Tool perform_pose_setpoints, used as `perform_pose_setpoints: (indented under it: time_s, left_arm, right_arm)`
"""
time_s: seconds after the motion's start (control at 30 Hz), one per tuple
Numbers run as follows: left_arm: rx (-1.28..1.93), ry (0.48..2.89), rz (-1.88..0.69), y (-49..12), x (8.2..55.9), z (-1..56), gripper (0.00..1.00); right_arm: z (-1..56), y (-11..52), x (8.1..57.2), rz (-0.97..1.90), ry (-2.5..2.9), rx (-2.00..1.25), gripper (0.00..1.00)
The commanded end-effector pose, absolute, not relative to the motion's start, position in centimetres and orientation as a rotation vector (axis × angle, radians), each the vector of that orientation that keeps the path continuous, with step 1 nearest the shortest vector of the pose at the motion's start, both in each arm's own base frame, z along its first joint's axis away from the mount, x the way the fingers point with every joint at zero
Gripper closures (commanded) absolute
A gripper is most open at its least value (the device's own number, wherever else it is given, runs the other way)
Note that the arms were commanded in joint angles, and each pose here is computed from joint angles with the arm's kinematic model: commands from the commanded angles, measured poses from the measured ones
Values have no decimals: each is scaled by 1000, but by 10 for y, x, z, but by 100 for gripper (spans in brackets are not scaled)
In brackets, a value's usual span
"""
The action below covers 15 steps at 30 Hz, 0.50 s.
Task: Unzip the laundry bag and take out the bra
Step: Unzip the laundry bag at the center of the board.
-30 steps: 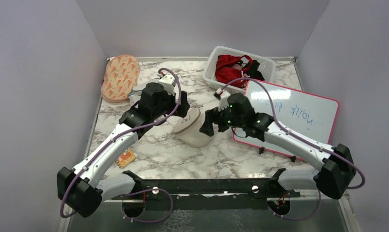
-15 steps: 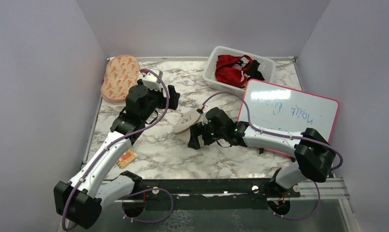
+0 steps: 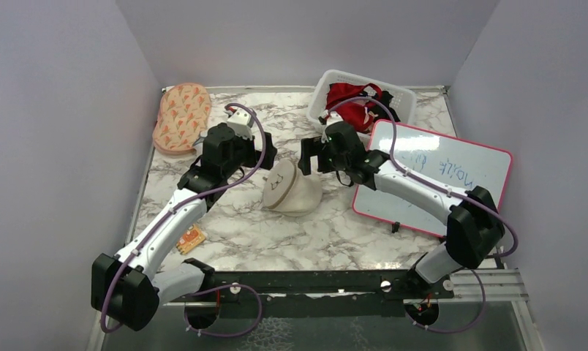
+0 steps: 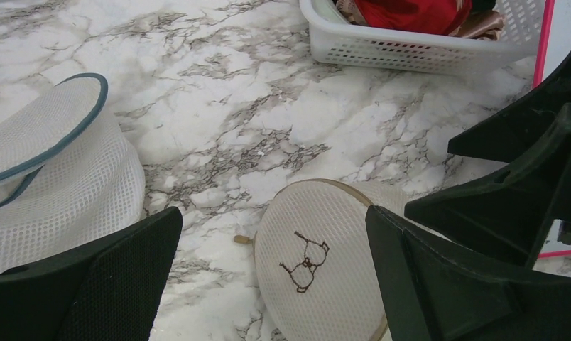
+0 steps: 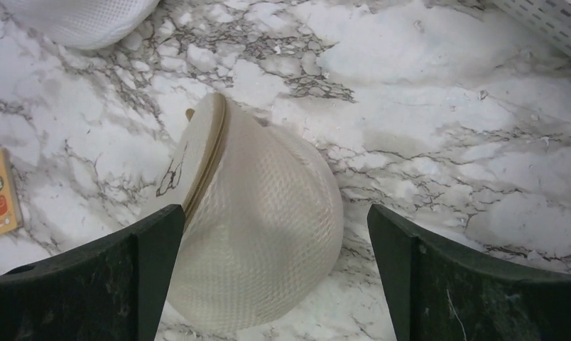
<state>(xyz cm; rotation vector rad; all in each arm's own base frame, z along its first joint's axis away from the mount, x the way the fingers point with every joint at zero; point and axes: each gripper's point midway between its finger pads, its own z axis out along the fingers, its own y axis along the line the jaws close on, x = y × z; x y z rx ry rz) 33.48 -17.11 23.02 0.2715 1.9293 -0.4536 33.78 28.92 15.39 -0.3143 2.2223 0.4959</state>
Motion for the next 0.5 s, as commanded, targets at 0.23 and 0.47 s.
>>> perform_pose_setpoints:
  time_s: [0.23,0.47]
  left_arm:
    - [250,1919,-445,-167,341,239,2]
    - [235,1897,-451,-166,340,243,2]
  right_arm:
    - [150,336,225,769,2302,-468,0]
    - [127,391,203,973,2384,-384,23]
